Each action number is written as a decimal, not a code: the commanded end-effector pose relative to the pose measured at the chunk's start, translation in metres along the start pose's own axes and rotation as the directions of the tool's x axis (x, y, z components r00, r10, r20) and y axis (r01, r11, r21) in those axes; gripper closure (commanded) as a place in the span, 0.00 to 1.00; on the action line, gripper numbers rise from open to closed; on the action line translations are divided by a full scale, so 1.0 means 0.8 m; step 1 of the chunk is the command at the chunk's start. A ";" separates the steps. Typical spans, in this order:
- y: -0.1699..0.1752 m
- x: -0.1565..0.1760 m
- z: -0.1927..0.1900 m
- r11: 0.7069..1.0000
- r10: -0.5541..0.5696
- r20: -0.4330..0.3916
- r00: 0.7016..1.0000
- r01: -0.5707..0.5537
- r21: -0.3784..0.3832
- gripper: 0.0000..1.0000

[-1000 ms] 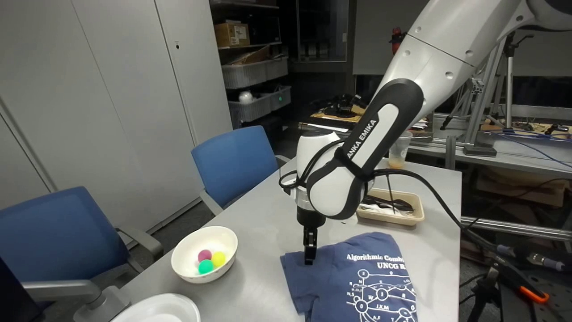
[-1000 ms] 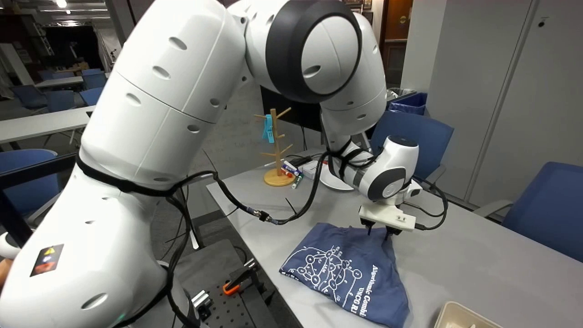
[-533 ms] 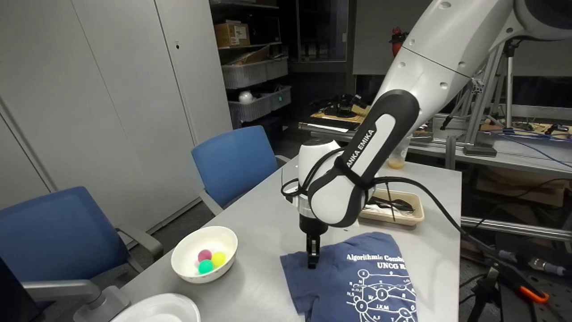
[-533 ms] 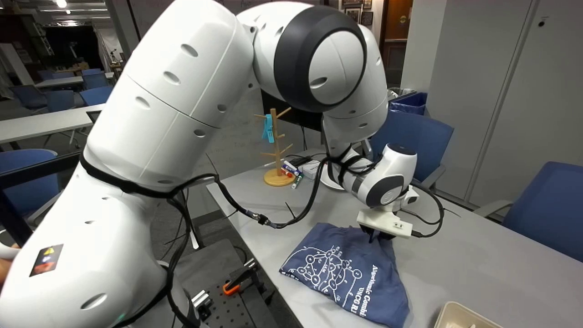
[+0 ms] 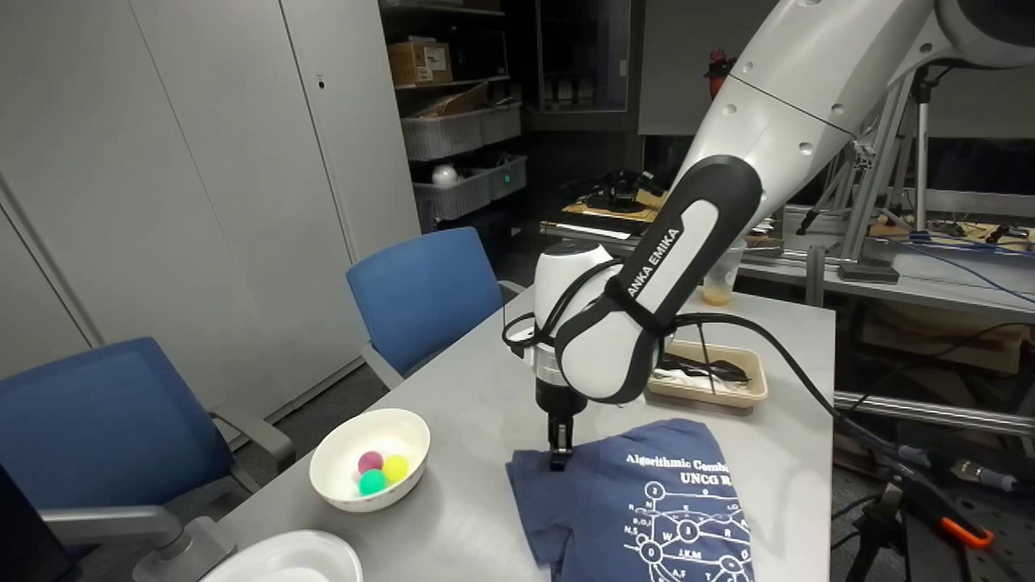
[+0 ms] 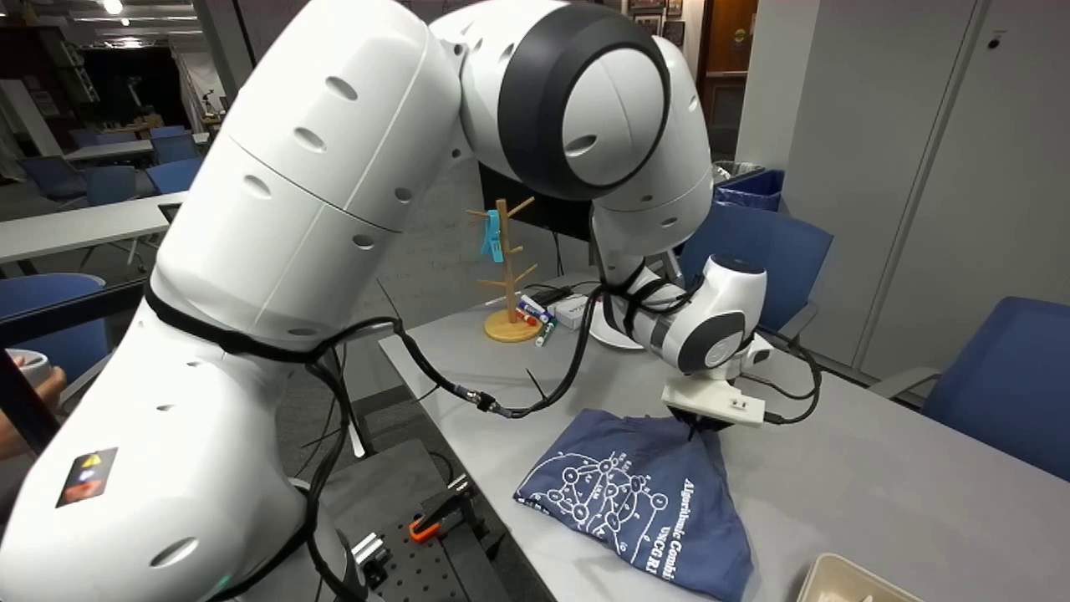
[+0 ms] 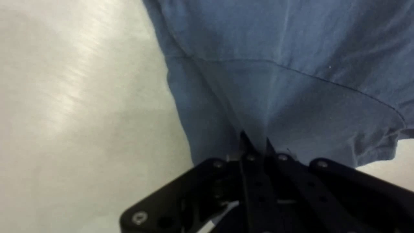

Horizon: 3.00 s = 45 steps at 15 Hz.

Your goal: Unfold the blue T Shirt on the table.

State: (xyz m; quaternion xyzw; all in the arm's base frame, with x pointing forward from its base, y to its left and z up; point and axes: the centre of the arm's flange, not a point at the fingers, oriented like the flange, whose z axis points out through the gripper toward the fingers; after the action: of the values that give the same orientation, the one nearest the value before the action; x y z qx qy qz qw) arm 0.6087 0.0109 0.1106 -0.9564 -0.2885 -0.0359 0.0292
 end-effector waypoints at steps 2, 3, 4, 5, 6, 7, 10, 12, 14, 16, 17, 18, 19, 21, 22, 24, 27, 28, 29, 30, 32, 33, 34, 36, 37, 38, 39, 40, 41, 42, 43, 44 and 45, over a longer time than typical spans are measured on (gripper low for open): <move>0.017 0.046 -0.080 0.979 -0.075 -0.102 0.992 0.053 -0.197 0.99; 0.020 0.058 -0.102 0.969 -0.093 -0.129 0.987 0.060 -0.241 0.99; 0.022 0.071 -0.125 0.956 -0.115 -0.155 0.981 0.066 -0.285 0.99; 0.021 0.082 -0.145 0.943 -0.135 -0.185 0.973 0.068 -0.327 0.99; 0.019 0.092 -0.168 0.930 -0.150 -0.222 0.963 0.061 -0.362 0.99; 0.017 0.099 -0.187 0.916 -0.167 -0.250 0.954 0.057 -0.396 0.99; 0.004 0.118 -0.252 0.853 -0.232 -0.315 0.920 0.037 -0.521 0.99; -0.003 0.125 -0.299 0.809 -0.261 -0.361 0.895 -0.001 -0.587 0.99; -0.010 0.130 -0.349 0.773 -0.287 -0.393 0.873 -0.031 -0.633 0.99; -0.016 0.133 -0.398 0.734 -0.309 -0.415 0.856 -0.063 -0.677 0.99; -0.019 0.135 -0.422 0.713 -0.321 -0.425 0.846 -0.080 -0.697 0.99; -0.023 0.135 -0.447 0.691 -0.331 -0.439 0.835 -0.103 -0.716 0.99; -0.026 0.136 -0.471 0.673 -0.329 -0.462 0.823 -0.138 -0.726 0.99; -0.035 0.135 -0.514 0.658 -0.336 -0.499 0.799 -0.180 -0.731 0.99; -0.041 0.136 -0.530 0.650 -0.342 -0.515 0.786 -0.198 -0.734 0.99; -0.047 0.139 -0.554 0.619 -0.357 -0.544 0.759 -0.244 -0.746 0.99; -0.041 0.146 -0.591 0.565 -0.325 -0.611 0.722 -0.370 -0.738 0.99; -0.038 0.145 -0.602 0.543 -0.332 -0.622 0.709 -0.396 -0.741 0.99; -0.013 0.115 -0.588 0.511 -0.352 -0.625 0.696 -0.417 -0.752 0.99; -0.006 0.110 -0.597 0.485 -0.351 -0.638 0.685 -0.450 -0.750 0.99; 0.012 0.097 -0.601 0.422 -0.348 -0.653 0.673 -0.509 -0.750 0.99; 0.019 0.090 -0.603 0.394 -0.328 -0.666 0.670 -0.543 -0.741 0.99; 0.023 0.085 -0.608 0.545 -0.273 -0.686 0.675 -0.478 -0.688 0.99; 0.019 0.084 -0.588 0.525 -0.246 -0.687 0.684 -0.501 -0.688 0.99; 0.015 0.083 -0.572 0.454 -0.268 -0.670 0.693 -0.522 -0.722 0.99; 0.008 0.080 -0.567 0.636 -0.229 -0.687 0.689 -0.429 -0.642 0.99; 0.003 0.079 -0.561 0.649 -0.235 -0.708 0.666 -0.435 -0.624 0.99; -0.009 0.080 -0.556 0.686 -0.230 -0.720 0.655 -0.416 -0.597 0.99; -0.013 0.083 -0.546 0.719 -0.187 -0.704 0.685 -0.393 -0.573 0.99; -0.013 0.082 -0.538 0.653 -0.199 -0.684 0.702 -0.426 -0.626 0.99; -0.020 0.079 -0.533 0.764 -0.169 -0.708 0.685 -0.363 -0.534 0.99; -0.022 0.076 -0.516 0.777 -0.149 -0.692 0.706 -0.350 -0.524 0.99; -0.036 0.069 -0.500 0.802 -0.154 -0.682 0.715 -0.313 -0.509 0.99</move>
State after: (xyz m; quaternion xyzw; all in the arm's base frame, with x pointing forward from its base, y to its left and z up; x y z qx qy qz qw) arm 0.6369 0.0352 0.5179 -0.8191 -0.1584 -0.5061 -0.2188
